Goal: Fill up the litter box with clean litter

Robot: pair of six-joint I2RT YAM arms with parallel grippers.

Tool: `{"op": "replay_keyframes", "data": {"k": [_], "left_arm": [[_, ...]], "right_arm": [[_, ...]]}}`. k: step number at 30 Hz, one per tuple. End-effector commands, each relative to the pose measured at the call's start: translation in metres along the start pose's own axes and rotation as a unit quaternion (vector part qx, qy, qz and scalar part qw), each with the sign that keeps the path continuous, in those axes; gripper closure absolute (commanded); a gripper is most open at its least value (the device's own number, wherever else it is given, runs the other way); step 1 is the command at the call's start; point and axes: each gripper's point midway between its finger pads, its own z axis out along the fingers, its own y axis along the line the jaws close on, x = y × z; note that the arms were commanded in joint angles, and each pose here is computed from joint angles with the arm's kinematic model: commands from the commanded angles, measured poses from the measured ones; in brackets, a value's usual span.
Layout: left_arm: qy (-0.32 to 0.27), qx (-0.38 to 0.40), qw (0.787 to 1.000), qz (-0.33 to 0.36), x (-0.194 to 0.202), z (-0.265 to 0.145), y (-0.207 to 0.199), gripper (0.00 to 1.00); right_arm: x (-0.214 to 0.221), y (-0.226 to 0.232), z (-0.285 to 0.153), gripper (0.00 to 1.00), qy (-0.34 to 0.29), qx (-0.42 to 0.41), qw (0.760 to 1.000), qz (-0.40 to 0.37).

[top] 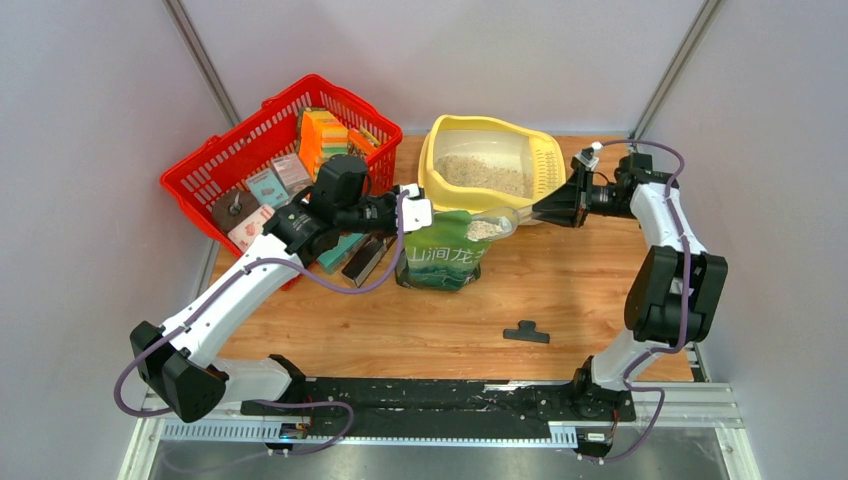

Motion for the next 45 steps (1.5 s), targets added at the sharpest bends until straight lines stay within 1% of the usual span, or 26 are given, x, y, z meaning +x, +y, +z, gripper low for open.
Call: {"op": "replay_keyframes", "data": {"k": [1, 2, 4, 5, 6, 8, 11, 14, 15, 20, 25, 33, 45], "left_arm": [[-0.018, -0.075, 0.996, 0.041, -0.024, -0.021, 0.039, 1.00], [-0.017, -0.075, 0.996, 0.040, -0.024, -0.020, 0.039, 1.00], [-0.018, -0.077, 0.996, 0.040, -0.025, -0.020, 0.041, 1.00], [-0.019, -0.078, 0.996, 0.041, -0.026, -0.020, 0.042, 1.00], [-0.018, -0.079, 0.996, 0.039, -0.026, -0.019, 0.043, 1.00], [-0.018, -0.079, 0.996, 0.037, -0.026, -0.018, 0.044, 1.00], [-0.018, -0.078, 0.996, 0.035, -0.027, -0.018, 0.044, 1.00], [-0.015, -0.077, 0.996, 0.033, -0.026, -0.018, 0.045, 1.00], [-0.015, -0.077, 0.996, 0.032, -0.026, -0.018, 0.045, 1.00], [-0.013, -0.078, 0.996, 0.032, -0.027, -0.018, 0.046, 1.00], [-0.013, -0.075, 0.997, 0.031, -0.026, -0.017, 0.046, 1.00], [-0.012, -0.074, 0.997, 0.030, -0.025, -0.016, 0.045, 1.00], [-0.016, -0.071, 0.997, 0.017, -0.027, -0.015, 0.045, 1.00]], "right_arm": [[-0.007, 0.003, -0.018, 1.00, -0.027, 0.021, 0.998, -0.055], [-0.007, 0.001, -0.019, 1.00, -0.027, 0.022, 0.998, -0.058], [-0.003, -0.002, -0.019, 1.00, -0.022, 0.023, 0.999, -0.039], [-0.002, -0.005, -0.020, 1.00, -0.020, 0.023, 0.998, -0.056], [0.001, -0.005, -0.020, 1.00, -0.018, 0.022, 0.999, -0.042], [0.001, -0.012, -0.020, 1.00, -0.015, 0.017, 0.999, -0.049], [-0.001, -0.014, -0.020, 1.00, -0.018, -0.005, 0.999, -0.030], [0.001, -0.011, -0.020, 1.00, -0.024, -0.027, 0.999, -0.027], [0.000, -0.014, -0.019, 1.00, -0.027, -0.032, 0.999, -0.011], [-0.006, -0.010, -0.024, 1.00, -0.034, -0.031, 0.999, -0.023], [-0.005, -0.010, -0.023, 1.00, -0.037, -0.035, 0.999, -0.014], [-0.007, 0.007, -0.025, 1.00, -0.043, -0.043, 0.998, -0.026], [0.000, 0.026, -0.024, 1.00, -0.047, -0.050, 0.997, -0.047]]}}
